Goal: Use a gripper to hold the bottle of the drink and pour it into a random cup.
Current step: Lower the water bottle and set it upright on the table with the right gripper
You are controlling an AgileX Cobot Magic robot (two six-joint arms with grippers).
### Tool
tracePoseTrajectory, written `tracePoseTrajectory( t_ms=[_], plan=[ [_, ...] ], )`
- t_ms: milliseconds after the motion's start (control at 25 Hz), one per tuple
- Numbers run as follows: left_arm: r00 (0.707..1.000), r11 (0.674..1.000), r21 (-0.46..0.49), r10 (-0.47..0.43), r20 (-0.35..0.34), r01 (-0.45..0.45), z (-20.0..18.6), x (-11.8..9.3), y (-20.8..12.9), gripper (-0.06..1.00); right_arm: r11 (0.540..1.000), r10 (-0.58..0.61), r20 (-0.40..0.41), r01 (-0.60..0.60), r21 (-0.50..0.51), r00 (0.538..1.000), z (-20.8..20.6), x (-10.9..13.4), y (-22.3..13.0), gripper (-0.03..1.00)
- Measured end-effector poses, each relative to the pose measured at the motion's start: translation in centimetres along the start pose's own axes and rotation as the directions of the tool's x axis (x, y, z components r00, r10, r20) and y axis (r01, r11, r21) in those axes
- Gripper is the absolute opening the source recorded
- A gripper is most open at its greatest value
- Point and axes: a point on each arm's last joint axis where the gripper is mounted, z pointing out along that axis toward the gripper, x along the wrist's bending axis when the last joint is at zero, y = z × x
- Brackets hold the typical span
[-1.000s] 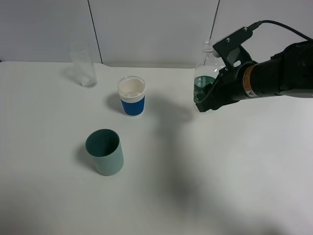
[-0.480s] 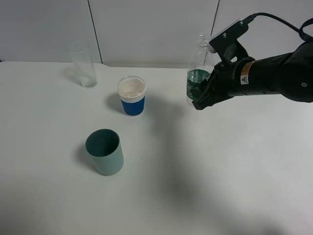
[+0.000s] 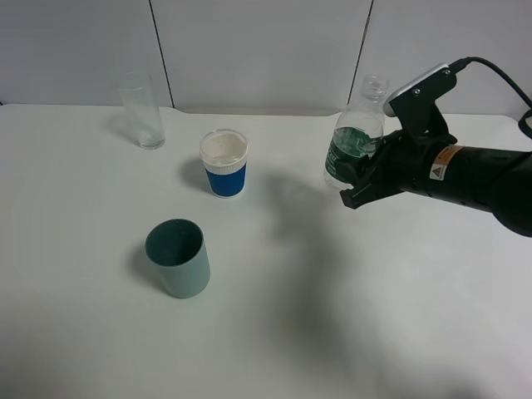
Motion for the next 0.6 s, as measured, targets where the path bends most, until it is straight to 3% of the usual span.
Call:
tracePoseTrajectory(
  t_ms=[240, 600],
  plan=[
    [1.0, 1.0, 0.0, 0.0, 0.0, 0.0, 0.0, 0.0, 0.0, 0.98, 0.998, 0.008, 0.004, -0.007, -0.057, 1.0, -0.5, 0.1, -0.9, 0.53],
    [1.0, 1.0, 0.0, 0.0, 0.0, 0.0, 0.0, 0.0, 0.0, 0.98, 0.999, 0.035, 0.021, -0.036, 0.037, 0.999, 1.0, -0.3, -3.3, 0.53]
  ],
)
